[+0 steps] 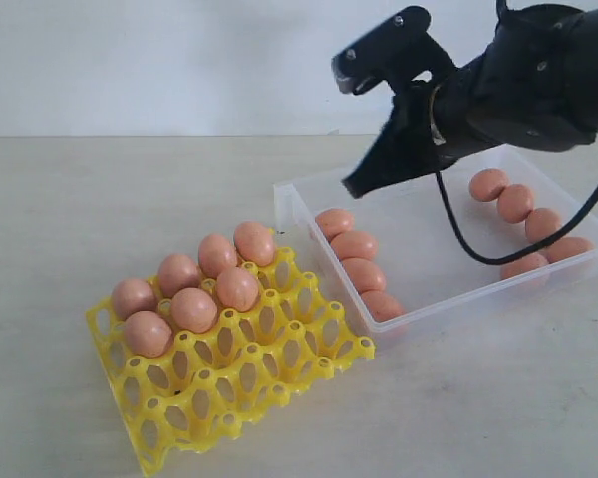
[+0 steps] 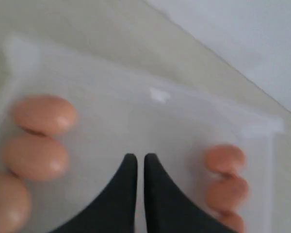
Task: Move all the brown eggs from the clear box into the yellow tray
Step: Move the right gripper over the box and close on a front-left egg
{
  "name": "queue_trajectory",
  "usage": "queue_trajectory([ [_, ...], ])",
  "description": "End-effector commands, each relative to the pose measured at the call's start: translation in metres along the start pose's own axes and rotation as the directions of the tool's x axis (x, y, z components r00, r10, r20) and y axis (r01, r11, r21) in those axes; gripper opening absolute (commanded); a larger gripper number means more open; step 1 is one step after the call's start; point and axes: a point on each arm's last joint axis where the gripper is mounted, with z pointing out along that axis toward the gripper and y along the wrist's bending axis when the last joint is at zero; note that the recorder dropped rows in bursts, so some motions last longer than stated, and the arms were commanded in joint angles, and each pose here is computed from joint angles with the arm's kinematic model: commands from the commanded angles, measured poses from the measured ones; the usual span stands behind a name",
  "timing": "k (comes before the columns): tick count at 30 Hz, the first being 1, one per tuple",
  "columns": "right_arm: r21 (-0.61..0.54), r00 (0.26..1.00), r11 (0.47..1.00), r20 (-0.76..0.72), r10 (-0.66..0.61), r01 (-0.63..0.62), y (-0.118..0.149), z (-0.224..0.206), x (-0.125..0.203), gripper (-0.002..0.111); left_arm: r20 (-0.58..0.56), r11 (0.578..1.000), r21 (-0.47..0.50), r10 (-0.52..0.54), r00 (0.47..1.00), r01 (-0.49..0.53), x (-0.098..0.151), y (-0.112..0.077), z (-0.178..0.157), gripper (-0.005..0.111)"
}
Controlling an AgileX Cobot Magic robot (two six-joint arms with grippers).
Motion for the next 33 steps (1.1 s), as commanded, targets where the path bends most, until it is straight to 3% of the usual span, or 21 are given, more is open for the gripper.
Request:
queue_trajectory([
  [1, 0.135, 0.918, 0.989, -0.396, 0.003, 0.055, -0.040, 0.004, 0.014, 0.001, 0.002, 1.000, 0.008, -0.003, 1.000, 0.003, 0.001, -0.001, 0.000, 0.004],
  [3, 0.018, 0.862, 0.997, -0.501, 0.078, -0.079, -0.045, 0.011, 0.018, 0.001, 0.002, 1.000, 0.008, -0.003, 1.000, 0.003, 0.001, -0.001, 0.000, 0.004],
  [4, -0.089, 0.839, 0.990, -0.543, 0.047, -0.113, -0.047, 0.014, 0.019, 0.001, 0.002, 1.000, 0.008, -0.003, 1.000, 0.003, 0.001, -0.001, 0.000, 0.004],
  [7, -0.300, 0.801, 0.923, -0.598, 0.015, -0.242, -0.048, 0.021, 0.020, 0.001, 0.002, 1.000, 0.008, -0.003, 1.000, 0.003, 0.001, -0.001, 0.000, 0.004],
  [10, -0.319, 0.817, 0.911, -0.576, 0.034, -0.263, -0.054, 0.028, 0.020, 0.001, 0.002, 1.000, 0.008, -0.003, 1.000, 0.003, 0.001, -0.001, 0.000, 0.004],
  [16, -0.346, 0.846, 0.922, -0.532, -0.039, -0.175, -0.056, 0.031, 0.019, 0.001, 0.002, 1.000, 0.008, -0.003, 1.000, 0.003, 0.001, -0.001, 0.000, 0.004],
  [24, -0.609, 0.870, 0.769, -0.468, -0.151, -0.194, -0.032, 0.031, 0.018, 0.001, 0.002, 1.000, 0.008, -0.003, 1.000, 0.003, 0.001, -0.001, 0.000, 0.004],
  [31, -0.708, 0.893, 0.702, -0.362, -0.268, -0.076, -0.022, 0.050, 0.026, 0.002, 0.002, 1.000, 0.008, -0.003, 1.000, 0.003, 0.001, -0.001, 0.000, 0.004],
  [33, -0.718, 0.901, 0.695, -0.326, -0.286, -0.039, -0.021, 0.054, 0.026, 0.009, 0.002, 1.000, 0.008, -0.003, 1.000, 0.003, 0.001, -0.001, 0.000, 0.004],
])
